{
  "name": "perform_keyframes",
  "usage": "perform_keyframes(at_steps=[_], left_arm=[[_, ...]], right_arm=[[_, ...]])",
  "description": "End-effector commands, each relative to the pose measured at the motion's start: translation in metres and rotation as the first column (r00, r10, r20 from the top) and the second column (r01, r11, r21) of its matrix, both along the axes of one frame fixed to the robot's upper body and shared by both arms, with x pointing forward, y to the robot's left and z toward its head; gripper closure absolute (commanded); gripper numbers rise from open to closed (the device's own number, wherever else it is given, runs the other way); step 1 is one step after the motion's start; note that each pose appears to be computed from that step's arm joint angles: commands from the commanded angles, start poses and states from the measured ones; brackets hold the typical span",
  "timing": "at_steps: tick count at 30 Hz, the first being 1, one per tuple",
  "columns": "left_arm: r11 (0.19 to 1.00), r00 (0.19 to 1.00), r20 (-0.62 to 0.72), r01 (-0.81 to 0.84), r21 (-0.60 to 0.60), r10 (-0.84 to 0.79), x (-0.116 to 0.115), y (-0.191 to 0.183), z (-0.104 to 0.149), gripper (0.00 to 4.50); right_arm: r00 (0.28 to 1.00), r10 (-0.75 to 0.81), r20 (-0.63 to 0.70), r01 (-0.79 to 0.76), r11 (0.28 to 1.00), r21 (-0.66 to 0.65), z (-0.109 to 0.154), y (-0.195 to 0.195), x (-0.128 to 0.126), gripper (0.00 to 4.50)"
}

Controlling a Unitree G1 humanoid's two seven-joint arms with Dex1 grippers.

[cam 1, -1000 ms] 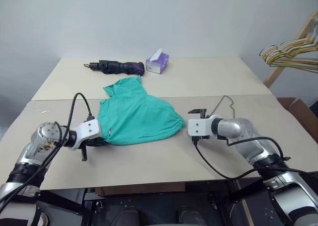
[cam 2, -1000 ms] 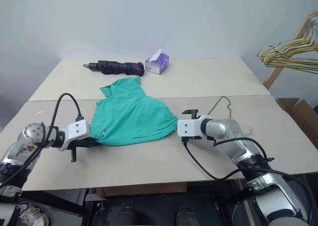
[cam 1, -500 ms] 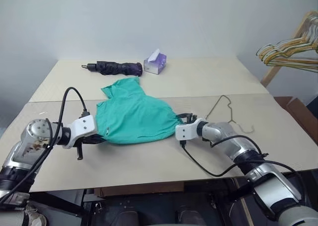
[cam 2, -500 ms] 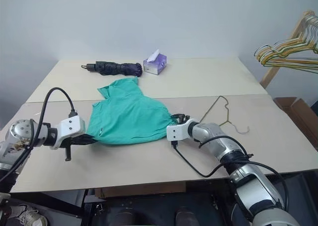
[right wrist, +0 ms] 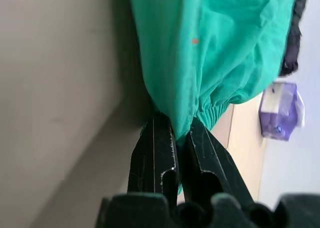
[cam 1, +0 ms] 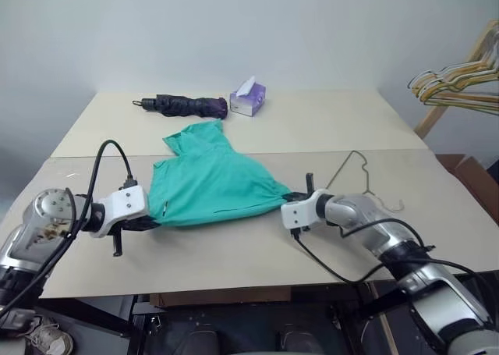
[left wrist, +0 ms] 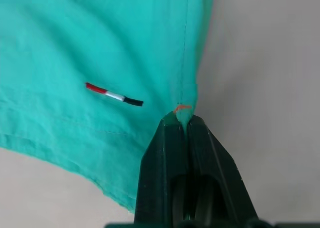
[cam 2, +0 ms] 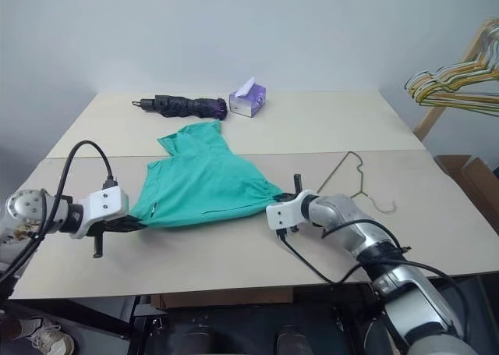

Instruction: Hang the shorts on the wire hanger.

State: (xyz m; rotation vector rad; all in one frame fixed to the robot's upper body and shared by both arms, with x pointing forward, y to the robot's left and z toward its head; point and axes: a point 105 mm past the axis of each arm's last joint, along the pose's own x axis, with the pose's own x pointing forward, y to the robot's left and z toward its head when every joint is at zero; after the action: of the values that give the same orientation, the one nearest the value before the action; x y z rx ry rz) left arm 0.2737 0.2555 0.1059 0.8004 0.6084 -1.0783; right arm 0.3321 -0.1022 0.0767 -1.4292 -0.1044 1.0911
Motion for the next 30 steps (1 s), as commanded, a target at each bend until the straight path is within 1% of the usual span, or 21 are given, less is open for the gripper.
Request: perform_keyframes(at_steps=[1,4,5,7,9,10,12,14,15,16,17,18,19,20,21,22,23,25,27,28,30], left_arm=[[0.997,0.998,-0.018,0.063,0.050,-0.062,-0.018,0.006,0.025,4.50],[0.982,0.989,-0.095,0.127,0.140,-0.115,-0.038,0.013,0.029,4.50],[0.978,0.988,-0.098,0.138,0.156,-0.123,-0.040,0.013,0.031,4.50],[0.976,0.987,-0.083,0.152,0.157,-0.141,-0.038,0.010,0.038,4.50],[0.976,0.984,-0.042,0.178,0.122,-0.175,-0.030,0.000,0.050,4.50],[0.977,0.982,-0.003,0.186,0.104,-0.187,-0.021,-0.005,0.056,4.50],[0.985,0.977,0.127,0.164,0.055,-0.170,0.010,-0.017,0.071,4.50],[0.996,0.944,0.320,0.081,0.024,-0.085,0.060,-0.027,0.093,4.50],[0.999,0.863,0.504,-0.049,0.005,0.040,0.100,-0.029,0.116,4.50],[0.983,0.727,0.668,-0.178,-0.041,0.159,0.134,-0.029,0.145,4.50],[0.952,0.540,0.797,-0.271,-0.140,0.271,0.157,-0.029,0.182,4.50],[0.900,0.318,0.854,-0.291,-0.325,0.412,0.168,-0.031,0.230,4.50],[0.824,0.142,0.820,-0.237,-0.515,0.554,0.166,-0.030,0.271,4.50],[0.739,0.020,0.744,-0.141,-0.659,0.668,0.155,-0.026,0.307,4.50],[0.698,-0.062,0.698,-0.030,-0.715,0.713,0.141,-0.024,0.334,4.50],[0.674,-0.114,0.665,0.073,-0.735,0.738,0.125,-0.024,0.355,4.50],[0.663,-0.120,0.652,0.140,-0.735,0.748,0.115,-0.024,0.365,4.50],[0.677,-0.032,0.693,0.248,-0.693,0.721,0.098,-0.032,0.372,4.50],[0.736,0.052,0.771,0.264,-0.623,0.634,0.091,-0.037,0.358,4.50],[0.764,0.089,0.802,0.257,-0.591,0.591,0.089,-0.039,0.347,4.50],[0.781,0.149,0.822,0.256,-0.569,0.550,0.086,-0.040,0.335,4.50]], right_arm=[[0.986,0.127,-0.104,-0.126,0.992,0.015,0.030,0.001,-0.039,4.48],[0.939,0.224,-0.260,-0.223,0.974,0.033,0.041,0.002,-0.075,4.48],[0.924,0.244,-0.294,-0.240,0.970,0.051,0.046,0.003,-0.082,4.48],[0.903,0.259,-0.342,-0.233,0.965,0.117,0.059,0.008,-0.087,4.48],[0.891,0.215,-0.399,-0.165,0.974,0.156,0.070,0.008,-0.078,4.48],[0.894,0.190,-0.406,-0.141,0.979,0.148,0.073,0.007,-0.071,4.48],[0.894,0.112,-0.435,-0.042,0.985,0.168,0.083,0.003,-0.045,4.48],[0.924,-0.040,-0.381,0.117,0.977,0.181,0.095,-0.004,0.000,4.48],[0.936,-0.190,-0.297,0.262,0.938,0.226,0.111,-0.009,0.037,4.48],[0.917,-0.337,-0.213,0.388,0.876,0.288,0.131,-0.017,0.070,4.48],[0.881,-0.465,-0.085,0.463,0.814,0.350,0.154,-0.027,0.096,4.48],[0.801,-0.593,0.084,0.506,0.745,0.435,0.185,-0.041,0.117,4.48],[0.707,-0.677,0.205,0.499,0.683,0.534,0.218,-0.053,0.127,4.48],[0.615,-0.729,0.301,0.432,0.630,0.645,0.255,-0.063,0.127,4.48],[0.540,-0.754,0.373,0.330,0.598,0.730,0.288,-0.068,0.120,4.48],[0.486,-0.765,0.424,0.226,0.578,0.784,0.315,-0.071,0.110,4.48],[0.470,-0.760,0.449,0.161,0.574,0.803,0.328,-0.071,0.103,4.48],[0.484,-0.730,0.482,0.120,0.601,0.790,0.332,-0.069,0.092,4.48],[0.533,-0.692,0.487,0.130,0.635,0.761,0.318,-0.063,0.088,4.48],[0.557,-0.665,0.498,0.137,0.665,0.734,0.308,-0.059,0.087,4.48],[0.590,-0.624,0.512,0.146,0.706,0.693,0.293,-0.053,0.086,4.48]])
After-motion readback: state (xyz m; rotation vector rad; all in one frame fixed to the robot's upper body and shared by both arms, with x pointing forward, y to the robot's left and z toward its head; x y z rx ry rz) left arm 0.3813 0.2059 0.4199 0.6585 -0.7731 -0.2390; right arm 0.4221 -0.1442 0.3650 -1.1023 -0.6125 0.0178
